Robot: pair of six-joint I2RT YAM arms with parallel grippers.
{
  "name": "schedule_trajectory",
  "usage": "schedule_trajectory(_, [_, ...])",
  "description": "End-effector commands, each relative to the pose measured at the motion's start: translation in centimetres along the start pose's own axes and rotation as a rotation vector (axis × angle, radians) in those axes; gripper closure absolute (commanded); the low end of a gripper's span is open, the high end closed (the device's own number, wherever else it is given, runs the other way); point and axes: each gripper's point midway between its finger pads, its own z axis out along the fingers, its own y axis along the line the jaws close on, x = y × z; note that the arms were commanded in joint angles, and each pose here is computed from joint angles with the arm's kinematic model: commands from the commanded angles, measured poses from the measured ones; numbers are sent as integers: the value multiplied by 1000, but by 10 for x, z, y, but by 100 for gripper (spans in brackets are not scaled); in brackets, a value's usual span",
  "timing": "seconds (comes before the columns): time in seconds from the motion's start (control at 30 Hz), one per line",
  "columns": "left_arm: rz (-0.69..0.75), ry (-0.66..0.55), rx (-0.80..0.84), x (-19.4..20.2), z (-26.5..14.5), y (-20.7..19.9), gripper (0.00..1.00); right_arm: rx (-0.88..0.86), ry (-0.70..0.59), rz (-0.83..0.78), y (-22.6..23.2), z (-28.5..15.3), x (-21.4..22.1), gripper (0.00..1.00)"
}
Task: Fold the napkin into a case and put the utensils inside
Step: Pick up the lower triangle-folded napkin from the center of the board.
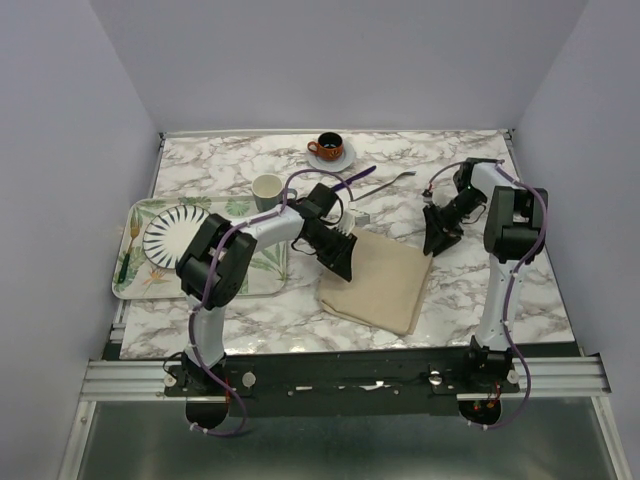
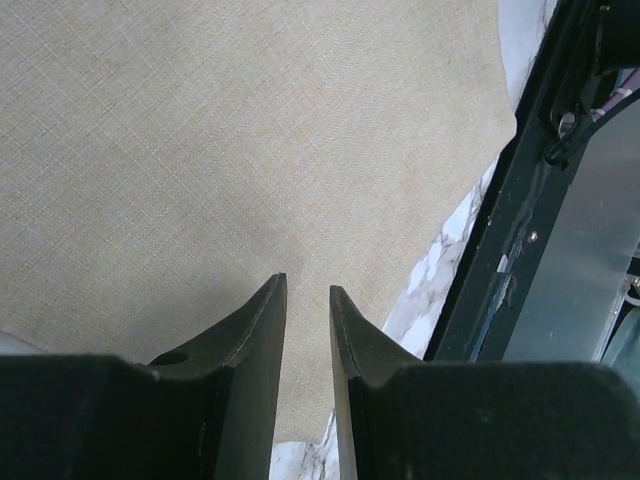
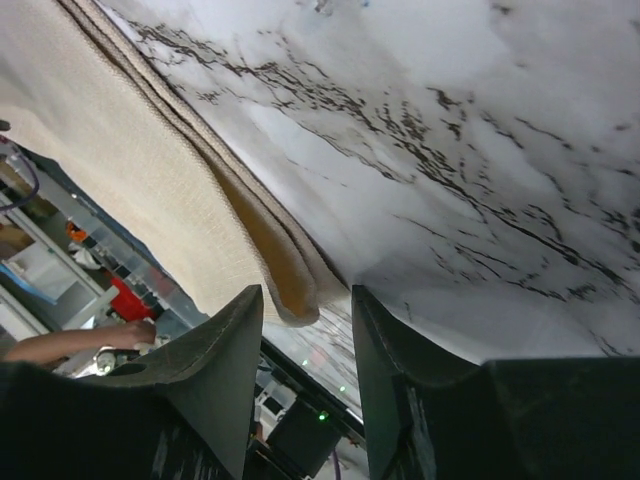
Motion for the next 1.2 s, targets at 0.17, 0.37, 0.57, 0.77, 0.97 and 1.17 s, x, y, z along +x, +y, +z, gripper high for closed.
schedule_trajectory(0.17, [-51, 7, -44, 5, 7, 22, 67, -97, 70, 57, 9, 19, 11, 62])
schedule_trajectory(0.37, [-117, -5, -54, 3, 8, 35, 69, -92, 35, 9, 13, 12, 2, 96])
schedule_trajectory(0.57, [-152, -13, -74, -1, 7, 48, 70, -57, -27, -106, 33, -4, -8, 99])
schedule_trajectory(0.77, [-226, -29, -76, -4, 7, 63, 71, 82, -34, -335, 59, 1, -7, 99])
schedule_trajectory(0.97, [-292, -50, -59, -8, 6, 70, 71, 225, -19, -515, 76, 11, 0, 99])
schedule_trajectory(1.17, [-344, -68, -54, -6, 7, 77, 72, 329, 2, -670, 84, 28, 12, 99])
